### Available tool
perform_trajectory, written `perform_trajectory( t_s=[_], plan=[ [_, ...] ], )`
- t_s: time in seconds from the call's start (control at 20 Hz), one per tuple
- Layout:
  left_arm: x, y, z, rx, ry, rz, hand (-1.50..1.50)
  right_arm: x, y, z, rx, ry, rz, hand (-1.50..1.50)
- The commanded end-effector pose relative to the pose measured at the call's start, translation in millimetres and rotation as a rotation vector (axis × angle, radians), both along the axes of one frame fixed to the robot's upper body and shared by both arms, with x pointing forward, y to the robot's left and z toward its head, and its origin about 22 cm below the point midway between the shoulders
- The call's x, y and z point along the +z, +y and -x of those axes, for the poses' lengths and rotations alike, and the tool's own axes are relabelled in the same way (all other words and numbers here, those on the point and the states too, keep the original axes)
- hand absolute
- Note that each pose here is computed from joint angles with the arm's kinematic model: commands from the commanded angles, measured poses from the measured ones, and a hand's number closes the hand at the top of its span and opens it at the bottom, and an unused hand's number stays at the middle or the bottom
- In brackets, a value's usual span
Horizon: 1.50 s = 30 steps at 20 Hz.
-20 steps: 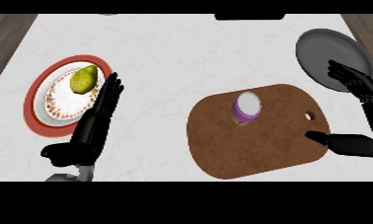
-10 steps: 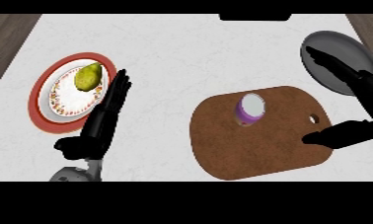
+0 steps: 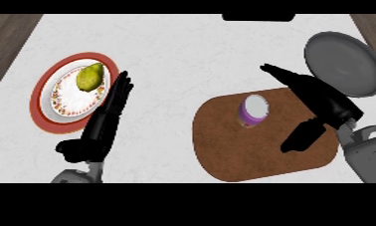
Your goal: Pick the can from the cutting board and place it in the pan
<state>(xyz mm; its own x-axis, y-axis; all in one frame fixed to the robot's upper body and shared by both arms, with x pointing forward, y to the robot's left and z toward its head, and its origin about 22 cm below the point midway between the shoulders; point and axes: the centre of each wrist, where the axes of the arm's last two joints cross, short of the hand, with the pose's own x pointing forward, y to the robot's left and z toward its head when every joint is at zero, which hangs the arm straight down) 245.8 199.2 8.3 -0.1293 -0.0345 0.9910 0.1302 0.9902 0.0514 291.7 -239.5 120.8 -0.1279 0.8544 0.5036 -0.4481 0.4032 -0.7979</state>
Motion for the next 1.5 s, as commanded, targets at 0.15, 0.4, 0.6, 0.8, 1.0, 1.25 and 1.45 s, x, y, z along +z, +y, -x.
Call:
perform_trajectory(
  t_s=[0.15,0.4,0.6,0.8,1.0,1.25,1.45],
  plan=[
    [9.6,5.1,1.2,0.008,-0.010,0.008,0.00,-32.9,25.2,-11.5,0.015,0.077,0.115,-1.50],
    [-2.0,2.4,-9.6,0.026,0.007,0.016,0.00,-38.5,38.0,-3.0,-0.003,0.093,0.107,-1.50],
    [0.6,-5.1,7.8,0.022,-0.001,-0.008,0.00,-42.9,31.5,-13.3,-0.034,0.080,0.093,-1.50],
    [-6.9,1.3,-2.0,0.027,0.004,0.006,0.00,-49.1,44.4,-5.5,-0.039,0.071,0.058,-1.50],
    [10.2,8.4,16.3,0.003,0.001,-0.014,0.00,-70.7,45.0,-19.3,-0.057,0.086,0.036,-1.50],
    [0.7,-7.0,-0.3,0.014,0.008,0.013,0.00,-73.8,55.9,-27.6,-0.045,0.110,0.078,-1.50],
    [0.8,17.4,-6.5,-0.005,-0.006,0.015,0.00,-95.9,51.7,-39.1,-0.063,0.155,0.102,-1.50]
  ],
)
